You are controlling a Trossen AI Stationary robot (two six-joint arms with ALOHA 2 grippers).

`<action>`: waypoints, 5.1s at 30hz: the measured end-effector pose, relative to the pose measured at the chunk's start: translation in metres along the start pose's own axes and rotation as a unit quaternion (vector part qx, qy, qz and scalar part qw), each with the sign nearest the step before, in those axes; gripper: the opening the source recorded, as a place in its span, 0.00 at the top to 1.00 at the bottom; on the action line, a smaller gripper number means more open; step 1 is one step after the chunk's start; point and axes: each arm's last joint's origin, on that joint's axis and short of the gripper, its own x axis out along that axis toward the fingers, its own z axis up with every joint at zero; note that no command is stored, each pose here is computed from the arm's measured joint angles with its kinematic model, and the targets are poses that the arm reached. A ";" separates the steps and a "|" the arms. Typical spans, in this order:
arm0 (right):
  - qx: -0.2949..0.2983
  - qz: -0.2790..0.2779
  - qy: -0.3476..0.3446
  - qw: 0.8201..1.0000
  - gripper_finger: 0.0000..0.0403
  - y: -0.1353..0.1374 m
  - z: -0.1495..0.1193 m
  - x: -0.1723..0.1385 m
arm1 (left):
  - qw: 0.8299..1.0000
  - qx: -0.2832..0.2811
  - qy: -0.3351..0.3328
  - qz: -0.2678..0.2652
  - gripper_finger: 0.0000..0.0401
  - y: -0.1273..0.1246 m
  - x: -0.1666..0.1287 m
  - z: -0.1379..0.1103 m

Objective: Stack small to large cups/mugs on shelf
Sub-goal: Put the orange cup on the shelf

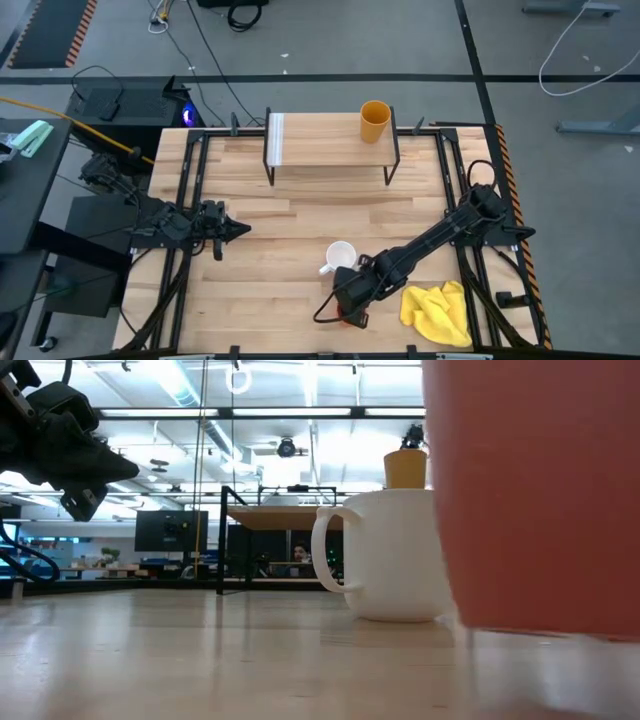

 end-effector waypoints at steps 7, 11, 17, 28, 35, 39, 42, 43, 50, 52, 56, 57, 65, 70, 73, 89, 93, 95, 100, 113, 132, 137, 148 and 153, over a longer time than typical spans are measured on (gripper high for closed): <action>-0.004 -0.092 0.020 0.996 0.98 -0.006 0.001 -0.031 | 1.000 0.001 0.000 0.000 0.97 0.000 0.000 0.000; -0.015 -0.118 0.001 0.993 0.99 -0.006 0.011 -0.060 | 1.000 0.001 0.000 0.000 0.96 0.000 0.000 0.000; -0.011 -0.186 -0.021 0.982 0.99 -0.024 0.029 -0.105 | 1.000 0.002 0.000 0.000 0.94 0.000 0.000 0.000; 0.028 -0.192 -0.089 0.977 0.99 -0.106 0.100 -0.169 | 1.000 0.004 0.000 0.000 0.96 0.000 0.000 0.000; 0.083 -0.200 -0.147 0.965 0.99 -0.180 0.131 -0.218 | 1.000 0.010 0.001 0.001 0.94 0.000 0.000 0.000; 0.122 -0.204 -0.167 0.957 0.99 -0.226 0.137 -0.241 | 1.000 0.011 0.001 0.001 0.96 0.000 0.000 0.000; 0.144 -0.199 -0.156 0.957 0.99 -0.259 0.135 -0.250 | 1.000 0.011 0.001 0.001 0.97 0.000 0.000 0.000; 0.151 -0.199 -0.155 0.956 0.99 -0.268 0.135 -0.252 | 1.000 0.011 0.001 0.002 0.97 0.000 0.000 0.000; 0.137 -0.206 -0.159 0.956 0.99 -0.305 0.136 -0.261 | 1.000 0.012 0.002 0.002 0.95 0.000 0.000 0.000; 0.121 -0.200 -0.171 0.957 0.99 -0.307 0.140 -0.262 | 1.000 0.012 0.002 0.002 0.96 0.000 0.000 0.000; 0.099 -0.195 -0.186 0.958 0.99 -0.308 0.147 -0.259 | 1.000 0.012 0.001 0.002 0.97 0.000 0.000 0.000; 0.098 -0.196 -0.180 0.959 0.99 -0.310 0.149 -0.256 | 1.000 0.012 0.002 0.002 0.97 0.000 0.000 0.000; 0.095 -0.191 -0.152 0.965 0.99 -0.319 0.156 -0.241 | 1.000 0.012 0.001 0.002 0.94 0.000 0.000 0.000; 0.093 -0.190 -0.146 0.966 0.99 -0.319 0.155 -0.240 | 1.000 0.011 0.001 0.002 0.95 0.000 0.000 0.000; 0.094 -0.190 -0.146 0.966 0.99 -0.319 0.155 -0.240 | 1.000 0.011 0.001 0.002 0.97 0.000 0.000 0.000; 0.065 -0.162 -0.133 0.976 0.99 -0.317 0.155 -0.236 | 1.000 0.017 0.001 0.002 0.96 0.000 0.000 0.000; 0.065 -0.162 -0.123 0.977 0.98 -0.318 0.156 -0.231 | 1.000 0.019 0.001 0.002 0.97 0.000 0.000 0.000; 0.060 -0.162 -0.116 0.978 0.99 -0.319 0.156 -0.228 | 1.000 0.020 0.001 0.002 0.96 0.000 0.000 0.000; 0.056 -0.162 -0.118 0.978 0.99 -0.320 0.157 -0.227 | 1.000 0.020 0.001 0.002 0.95 0.000 0.000 0.000; 0.050 -0.150 -0.118 0.980 0.99 -0.318 0.157 -0.226 | 1.000 0.020 0.001 0.002 0.95 0.000 0.000 0.000; 0.024 -0.168 -0.098 0.981 0.98 -0.324 0.158 -0.215 | 1.000 0.021 0.001 0.002 0.95 0.000 0.000 0.000; 0.021 -0.166 -0.098 0.981 0.98 -0.324 0.158 -0.215 | 1.000 0.021 0.002 0.002 0.95 0.000 0.000 0.000; 0.023 -0.161 -0.085 0.983 0.97 -0.325 0.158 -0.208 | 1.000 0.020 0.001 0.002 0.94 0.000 0.000 0.000; 0.022 -0.162 -0.090 0.982 0.97 -0.325 0.159 -0.208 | 1.000 0.020 0.001 0.002 0.94 0.000 0.000 0.000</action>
